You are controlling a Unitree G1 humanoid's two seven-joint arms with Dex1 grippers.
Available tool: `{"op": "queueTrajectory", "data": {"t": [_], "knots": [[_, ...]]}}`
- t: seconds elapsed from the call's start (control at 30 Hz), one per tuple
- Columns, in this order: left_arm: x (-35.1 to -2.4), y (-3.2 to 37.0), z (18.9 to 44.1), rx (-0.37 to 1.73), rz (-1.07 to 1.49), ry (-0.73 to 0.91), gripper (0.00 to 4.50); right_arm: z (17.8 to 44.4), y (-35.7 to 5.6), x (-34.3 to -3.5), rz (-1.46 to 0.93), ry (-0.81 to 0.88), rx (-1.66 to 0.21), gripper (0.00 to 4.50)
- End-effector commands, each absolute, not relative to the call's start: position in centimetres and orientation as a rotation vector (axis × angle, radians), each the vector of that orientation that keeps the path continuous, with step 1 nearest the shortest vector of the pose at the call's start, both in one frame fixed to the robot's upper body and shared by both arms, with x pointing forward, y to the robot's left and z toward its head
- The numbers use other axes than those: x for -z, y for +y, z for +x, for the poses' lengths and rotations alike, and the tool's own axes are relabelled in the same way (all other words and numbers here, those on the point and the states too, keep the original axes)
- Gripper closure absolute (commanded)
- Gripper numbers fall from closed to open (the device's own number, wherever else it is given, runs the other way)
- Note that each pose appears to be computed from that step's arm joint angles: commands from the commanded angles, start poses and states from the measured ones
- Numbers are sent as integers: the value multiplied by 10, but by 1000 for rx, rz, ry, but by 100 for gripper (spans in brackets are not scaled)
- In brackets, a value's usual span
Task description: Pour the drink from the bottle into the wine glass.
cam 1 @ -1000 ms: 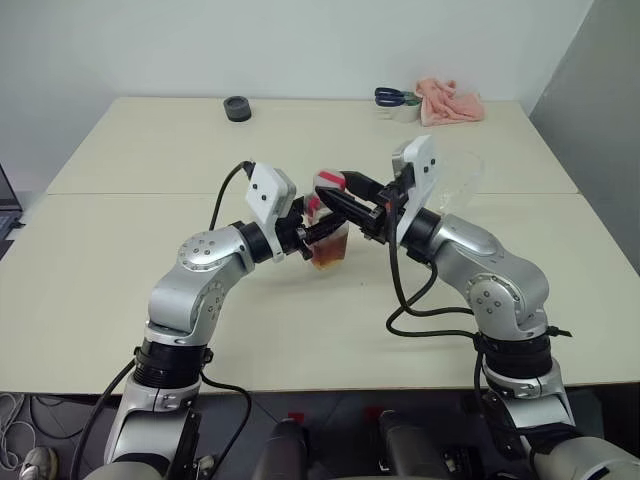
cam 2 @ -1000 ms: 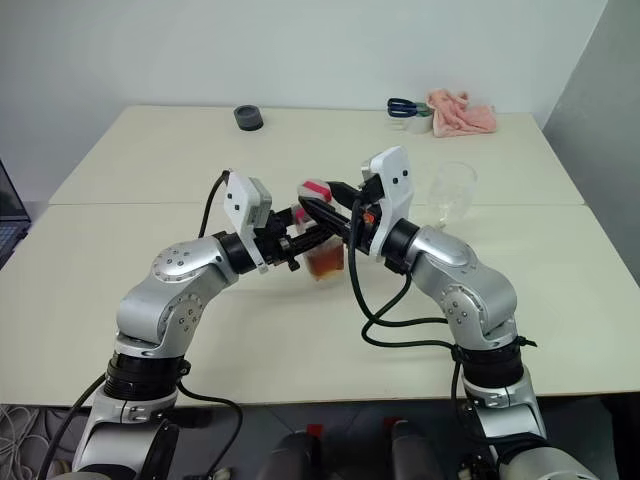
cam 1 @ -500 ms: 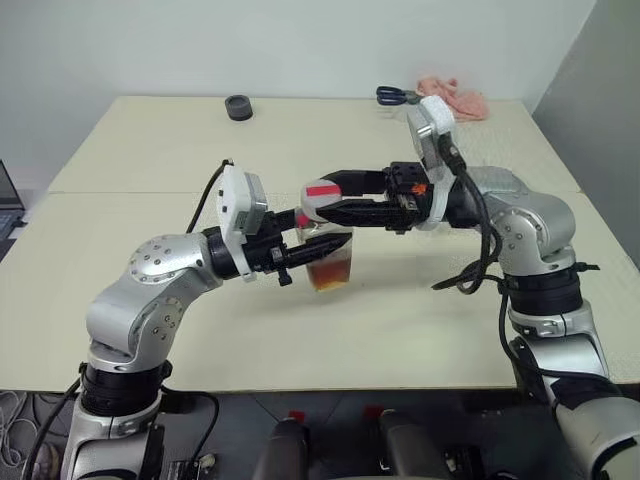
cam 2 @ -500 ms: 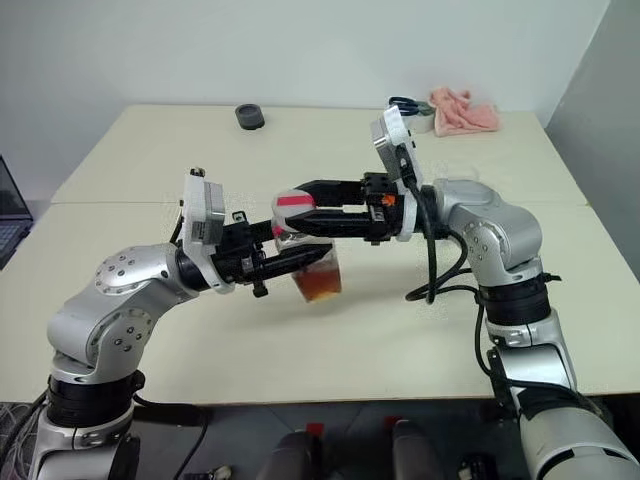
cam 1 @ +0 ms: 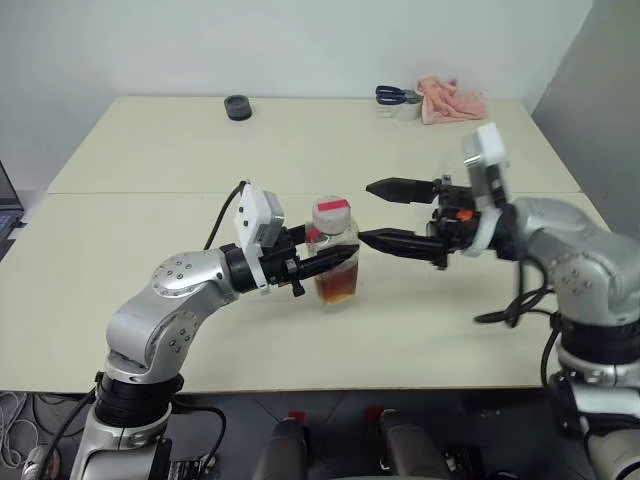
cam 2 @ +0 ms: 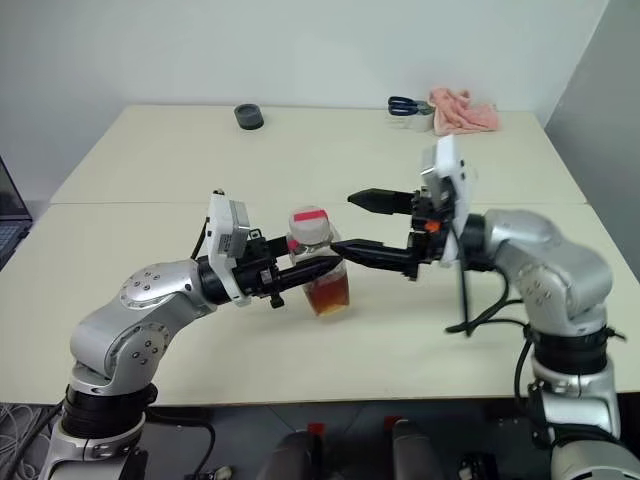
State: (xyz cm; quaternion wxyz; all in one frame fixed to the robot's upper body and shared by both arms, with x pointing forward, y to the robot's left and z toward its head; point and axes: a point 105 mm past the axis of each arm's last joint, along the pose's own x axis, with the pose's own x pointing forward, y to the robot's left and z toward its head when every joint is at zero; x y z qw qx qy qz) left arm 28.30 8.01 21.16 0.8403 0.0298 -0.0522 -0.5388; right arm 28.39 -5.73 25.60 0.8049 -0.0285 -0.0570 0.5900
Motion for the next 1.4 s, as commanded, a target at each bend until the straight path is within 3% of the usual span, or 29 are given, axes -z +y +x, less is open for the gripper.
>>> {"op": "queueTrajectory", "data": {"t": [0.03, 0.47, 0.57, 0.77, 1.13, 1.27, 1.4], "knots": [[-228, 78, 286, 1115, 99, -196, 267, 288, -44, -269, -53, -229, -1071, 1], [-230, 83, 294, 1091, 126, -196, 267, 278, -24, -269, 17, -248, -1055, 1], [-229, 84, 295, 1088, 130, -194, 267, 277, -24, -265, -2, -235, -1077, 59], [-229, 84, 295, 1088, 130, -194, 267, 275, -22, -262, -9, -222, -1102, 263], [-230, 81, 292, 1106, 130, -192, 267, 278, -21, -276, 31, -276, -1157, 263], [-228, 68, 271, 1246, 136, -159, 267, 271, -18, -291, 33, -317, -1503, 263], [-226, 63, 258, 1334, 141, -126, 267, 274, -9, -286, -33, -287, -1759, 263]]}}
